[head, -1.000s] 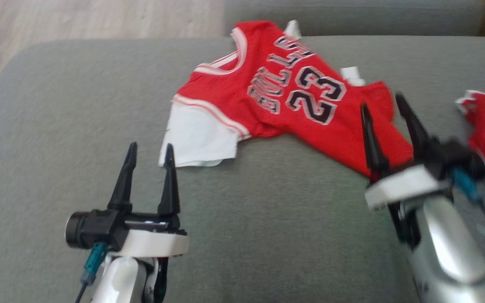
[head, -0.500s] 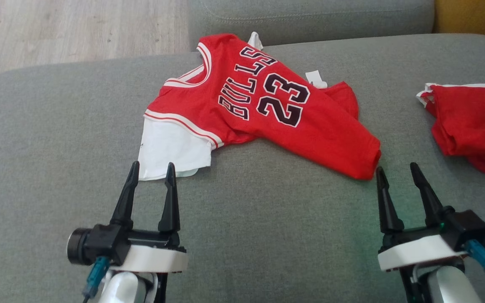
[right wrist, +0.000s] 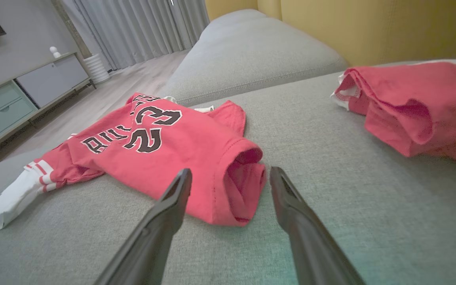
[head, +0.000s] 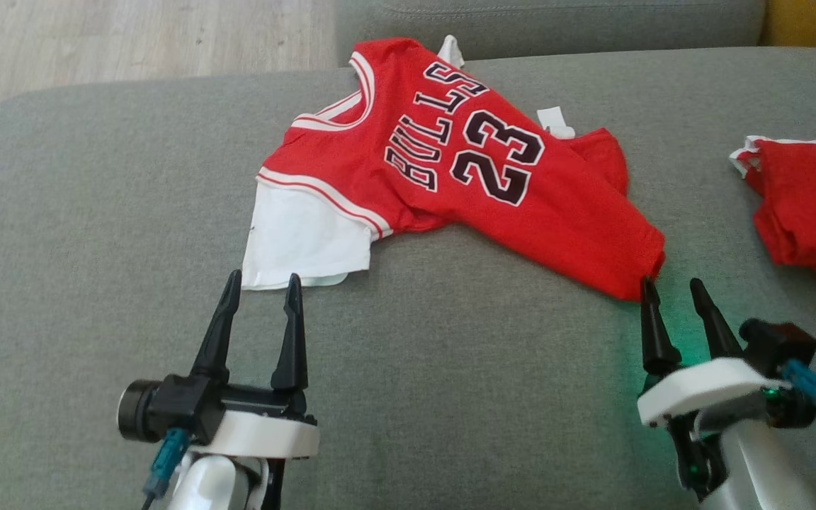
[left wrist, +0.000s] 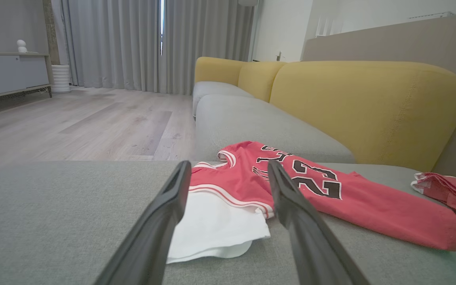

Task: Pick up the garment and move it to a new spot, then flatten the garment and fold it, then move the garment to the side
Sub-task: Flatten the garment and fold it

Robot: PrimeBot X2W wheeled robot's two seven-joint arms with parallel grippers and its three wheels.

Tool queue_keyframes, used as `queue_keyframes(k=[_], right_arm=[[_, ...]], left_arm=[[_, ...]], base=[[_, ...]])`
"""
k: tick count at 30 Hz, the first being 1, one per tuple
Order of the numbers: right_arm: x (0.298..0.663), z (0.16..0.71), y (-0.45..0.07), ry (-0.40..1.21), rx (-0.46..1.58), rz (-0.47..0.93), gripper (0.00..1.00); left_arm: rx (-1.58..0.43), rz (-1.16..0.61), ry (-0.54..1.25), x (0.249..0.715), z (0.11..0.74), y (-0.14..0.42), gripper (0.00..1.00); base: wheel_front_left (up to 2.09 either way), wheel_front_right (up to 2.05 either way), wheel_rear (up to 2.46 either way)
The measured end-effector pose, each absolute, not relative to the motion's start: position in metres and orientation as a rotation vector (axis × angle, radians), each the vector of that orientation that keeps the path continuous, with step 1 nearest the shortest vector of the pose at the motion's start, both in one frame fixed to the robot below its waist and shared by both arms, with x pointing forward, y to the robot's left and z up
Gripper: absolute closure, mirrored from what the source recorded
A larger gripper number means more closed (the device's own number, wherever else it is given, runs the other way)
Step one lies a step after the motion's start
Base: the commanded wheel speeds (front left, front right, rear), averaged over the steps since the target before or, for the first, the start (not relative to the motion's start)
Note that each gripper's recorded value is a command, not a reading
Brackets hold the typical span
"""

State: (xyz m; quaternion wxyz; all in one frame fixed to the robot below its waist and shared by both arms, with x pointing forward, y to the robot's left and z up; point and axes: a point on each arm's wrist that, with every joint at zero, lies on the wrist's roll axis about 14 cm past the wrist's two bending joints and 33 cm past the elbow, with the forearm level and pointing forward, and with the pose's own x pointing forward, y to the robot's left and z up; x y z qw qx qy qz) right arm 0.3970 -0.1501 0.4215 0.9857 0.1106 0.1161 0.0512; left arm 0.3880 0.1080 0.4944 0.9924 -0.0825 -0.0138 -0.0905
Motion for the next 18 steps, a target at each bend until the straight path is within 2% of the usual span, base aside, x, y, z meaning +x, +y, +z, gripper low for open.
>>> queue_keyframes(k=[12, 16, 17, 18], right_arm=[[0.422, 0.387, -0.127, 0.413, 0.249, 0.147, 0.0], [0.426, 0.388, -0.113, 0.412, 0.233, 0.192, 0.0], [0.429, 0.392, -0.11, 0.395, 0.227, 0.205, 0.55], [0.431, 0.396, -0.108, 0.372, 0.22, 0.214, 1.0]], left_arm=[[-0.16, -0.16, -0.011, 0.391, 0.488, 0.115, 0.0], [-0.159, -0.158, -0.008, 0.39, 0.487, 0.116, 0.0], [-0.159, -0.157, -0.008, 0.39, 0.488, 0.116, 0.0], [-0.159, -0.158, -0.01, 0.39, 0.488, 0.116, 0.0]], base=[[0.0, 0.0, 0.0], [0.0, 0.0, 0.0], [0.0, 0.0, 0.0], [0.0, 0.0, 0.0]])
